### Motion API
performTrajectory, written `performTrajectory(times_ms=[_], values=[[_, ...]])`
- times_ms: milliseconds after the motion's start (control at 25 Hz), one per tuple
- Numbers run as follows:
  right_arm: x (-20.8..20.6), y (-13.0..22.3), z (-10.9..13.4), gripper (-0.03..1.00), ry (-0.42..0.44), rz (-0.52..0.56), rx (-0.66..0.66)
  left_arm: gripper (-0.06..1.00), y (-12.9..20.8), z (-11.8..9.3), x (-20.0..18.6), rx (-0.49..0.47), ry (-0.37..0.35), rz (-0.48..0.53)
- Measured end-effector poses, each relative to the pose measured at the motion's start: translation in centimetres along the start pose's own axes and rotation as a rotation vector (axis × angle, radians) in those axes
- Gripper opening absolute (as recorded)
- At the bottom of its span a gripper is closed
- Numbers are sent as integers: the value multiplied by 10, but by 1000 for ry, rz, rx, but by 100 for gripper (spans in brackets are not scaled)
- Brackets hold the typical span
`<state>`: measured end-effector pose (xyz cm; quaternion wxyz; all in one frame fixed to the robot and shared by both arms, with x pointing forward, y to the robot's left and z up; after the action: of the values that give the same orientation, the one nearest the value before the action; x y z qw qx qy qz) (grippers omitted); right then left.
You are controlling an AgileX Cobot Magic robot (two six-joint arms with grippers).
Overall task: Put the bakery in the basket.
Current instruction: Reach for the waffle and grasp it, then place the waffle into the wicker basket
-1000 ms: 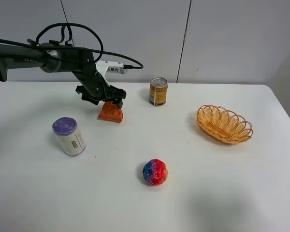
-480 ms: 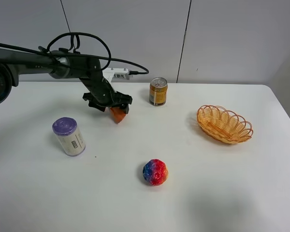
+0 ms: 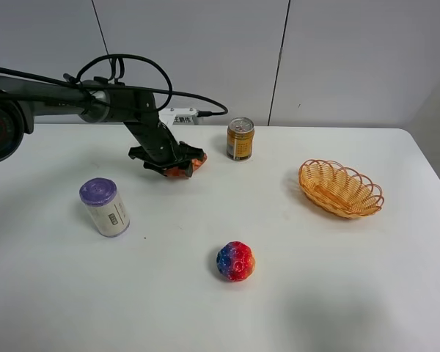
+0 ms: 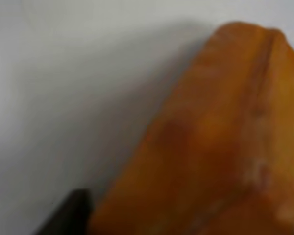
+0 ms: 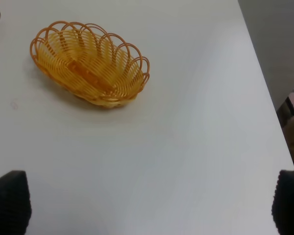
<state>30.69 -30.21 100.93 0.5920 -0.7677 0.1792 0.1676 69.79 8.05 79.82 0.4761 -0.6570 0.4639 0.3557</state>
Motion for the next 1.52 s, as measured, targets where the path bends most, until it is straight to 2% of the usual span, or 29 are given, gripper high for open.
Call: performTrajectory(times_ms=[40, 360, 480, 640, 760, 840, 1000, 1120, 1280, 1400, 1520], values=[[0, 0, 0, 99, 0, 0, 0, 42, 0, -1, 0, -11, 3, 3], [0, 0, 0, 99, 0, 0, 0, 42, -4, -3, -8, 0, 4, -15], [0, 0, 0, 99, 0, 0, 0, 42, -16, -12, -35, 29, 18, -66], [0, 0, 0, 99, 0, 0, 0, 42, -41, -33, -102, 64, 69, -190], [0, 0, 0, 99, 0, 0, 0, 42, -46, -57, -152, 121, 123, -276], [0, 0, 0, 99, 0, 0, 0, 42, -38, -83, -176, 194, 170, -308], [0, 0, 0, 99, 0, 0, 0, 42, -6, -141, -192, 328, 278, -295], [0, 0, 0, 99, 0, 0, 0, 42, 22, -186, -192, 418, 348, -269], [0, 0, 0, 99, 0, 0, 0, 42, 53, -228, -170, 495, 396, -224], [0, 0, 0, 99, 0, 0, 0, 42, 69, -245, -141, 528, 398, -182], [0, 0, 0, 99, 0, 0, 0, 42, 79, -253, -110, 536, 392, -141]])
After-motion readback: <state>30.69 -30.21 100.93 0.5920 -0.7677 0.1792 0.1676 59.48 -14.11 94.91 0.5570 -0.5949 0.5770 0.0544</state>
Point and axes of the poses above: a point on each arm's last joint axis where the gripper is mounted, x pointing out along that axis toward the gripper, z along the wrist's bending axis when the last joint is at zero, y = z × x, the point moved 8 cm from there along x, pointing out along that axis toward the gripper, and after that the axes turned 14 degrees about -x, right-handed, at the moved point
